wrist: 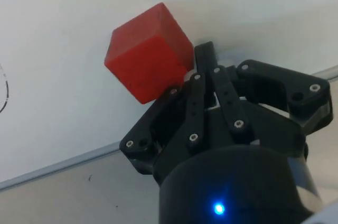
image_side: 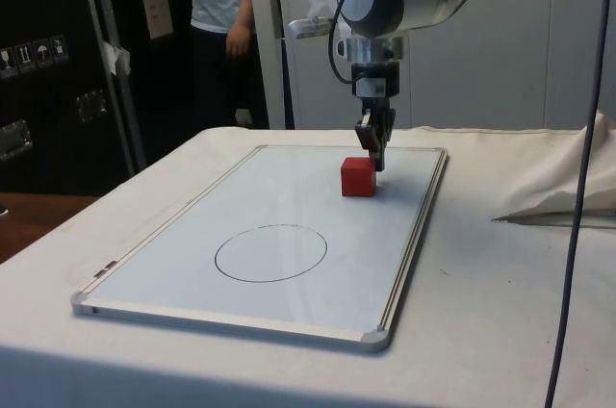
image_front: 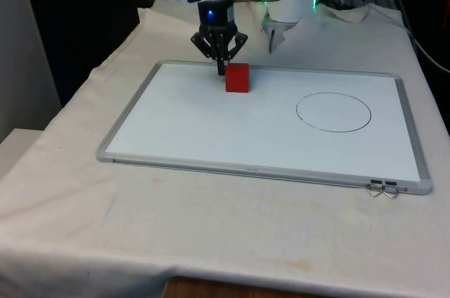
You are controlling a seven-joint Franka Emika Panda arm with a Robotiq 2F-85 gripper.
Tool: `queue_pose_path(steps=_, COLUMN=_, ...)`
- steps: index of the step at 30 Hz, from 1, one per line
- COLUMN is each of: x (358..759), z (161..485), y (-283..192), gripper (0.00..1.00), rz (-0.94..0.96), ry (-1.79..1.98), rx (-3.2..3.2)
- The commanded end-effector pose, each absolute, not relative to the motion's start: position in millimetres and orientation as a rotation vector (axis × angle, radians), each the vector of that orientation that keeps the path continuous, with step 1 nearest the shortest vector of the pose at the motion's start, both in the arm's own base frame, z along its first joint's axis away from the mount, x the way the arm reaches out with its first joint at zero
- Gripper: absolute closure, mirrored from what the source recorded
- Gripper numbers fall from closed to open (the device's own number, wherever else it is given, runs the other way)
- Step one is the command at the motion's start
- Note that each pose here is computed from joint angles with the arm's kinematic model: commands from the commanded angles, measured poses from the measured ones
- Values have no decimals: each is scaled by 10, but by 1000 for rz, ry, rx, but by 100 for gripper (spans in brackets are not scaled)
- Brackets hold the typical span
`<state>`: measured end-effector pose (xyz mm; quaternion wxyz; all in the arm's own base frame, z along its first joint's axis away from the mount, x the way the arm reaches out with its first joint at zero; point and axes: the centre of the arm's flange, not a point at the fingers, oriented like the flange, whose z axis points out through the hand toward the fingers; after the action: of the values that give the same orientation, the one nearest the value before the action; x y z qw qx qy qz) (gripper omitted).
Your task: Push the cube into the marked area.
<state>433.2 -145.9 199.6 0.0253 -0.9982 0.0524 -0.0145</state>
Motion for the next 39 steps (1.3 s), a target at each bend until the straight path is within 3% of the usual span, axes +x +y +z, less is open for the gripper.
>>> queue_pose_path(steps=1, x=4327, z=2003, y=-1426, gripper=100, rz=-61, ry=167, rx=-3091)
queue_pose_path(steps=39, x=4504, z=1938, y=-1181, gripper=100, rz=-56, ry=251, rx=-3049)
